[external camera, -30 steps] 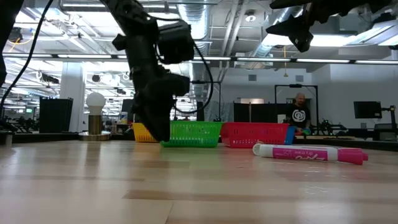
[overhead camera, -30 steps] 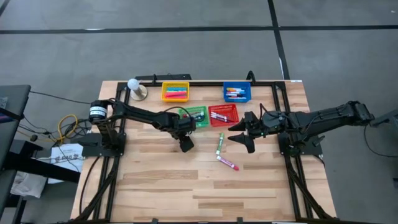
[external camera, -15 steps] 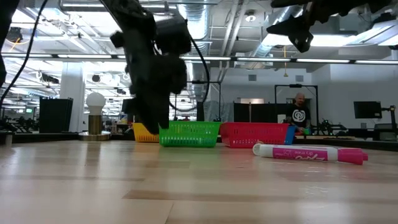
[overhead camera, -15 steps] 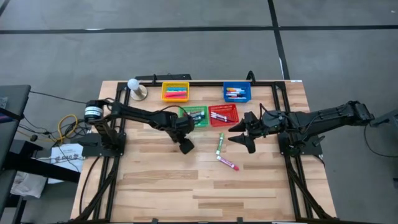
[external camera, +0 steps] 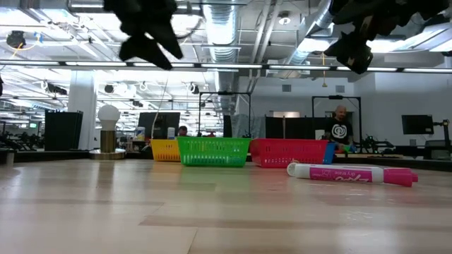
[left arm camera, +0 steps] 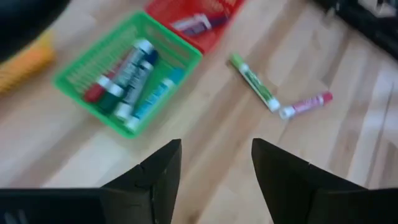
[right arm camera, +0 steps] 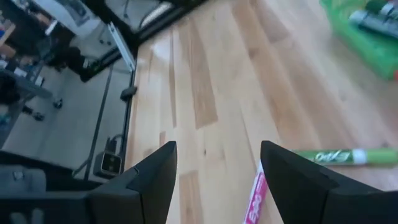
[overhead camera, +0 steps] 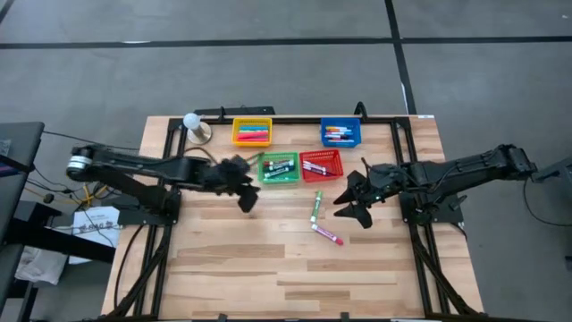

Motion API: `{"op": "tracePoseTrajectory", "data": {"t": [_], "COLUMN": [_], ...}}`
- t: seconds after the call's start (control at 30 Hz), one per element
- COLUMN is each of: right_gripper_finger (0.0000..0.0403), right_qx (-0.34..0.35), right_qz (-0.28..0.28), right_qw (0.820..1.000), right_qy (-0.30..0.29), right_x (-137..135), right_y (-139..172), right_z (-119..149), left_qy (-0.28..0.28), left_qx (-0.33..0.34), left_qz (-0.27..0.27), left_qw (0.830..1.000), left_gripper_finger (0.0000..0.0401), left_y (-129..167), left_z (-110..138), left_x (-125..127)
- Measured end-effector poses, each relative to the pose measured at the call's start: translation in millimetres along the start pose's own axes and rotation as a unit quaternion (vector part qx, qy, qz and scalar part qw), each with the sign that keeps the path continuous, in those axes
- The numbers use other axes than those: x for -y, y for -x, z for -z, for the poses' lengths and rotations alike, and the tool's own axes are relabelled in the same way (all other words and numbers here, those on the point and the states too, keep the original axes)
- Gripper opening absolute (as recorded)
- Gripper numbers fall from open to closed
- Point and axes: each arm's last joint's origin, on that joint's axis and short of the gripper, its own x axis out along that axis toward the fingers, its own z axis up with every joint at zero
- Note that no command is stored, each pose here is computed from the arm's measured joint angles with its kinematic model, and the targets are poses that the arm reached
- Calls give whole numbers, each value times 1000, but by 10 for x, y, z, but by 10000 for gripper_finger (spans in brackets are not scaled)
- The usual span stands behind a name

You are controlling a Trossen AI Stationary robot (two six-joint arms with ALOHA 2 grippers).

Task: Pick & Place Markers
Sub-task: Put the large pink marker into the green bin

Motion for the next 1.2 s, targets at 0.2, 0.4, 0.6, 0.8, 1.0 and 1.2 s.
{"op": "tracePoseTrajectory", "data": {"t": [0.2,0.4,0.6,0.8,1.0,1.2], "right_gripper_finger": [221,205,183,168,168,171], "right_qx": [-71,-187,-270,-308,-342,-369], "right_qz": [-20,11,41,70,111,137], "right_qw": [997,982,962,949,932,917], "right_qy": [1,9,7,-9,-45,-57], "right_x": [-76,-220,-270,-220,-75,48], "right_y": [-149,-382,-674,-986,-1208,-1381], "right_z": [34,123,229,286,337,426], "left_qy": [21,46,53,54,29,22], "left_qx": [59,95,115,122,130,131], "left_qz": [-15,-8,1,5,7,7], "left_qw": [998,994,992,991,991,991], "left_gripper_finger": [195,195,195,195,195,195], "left_y": [298,452,511,531,516,504], "left_z": [180,367,540,616,591,584], "left_x": [-328,-601,-751,-807,-786,-778]}}
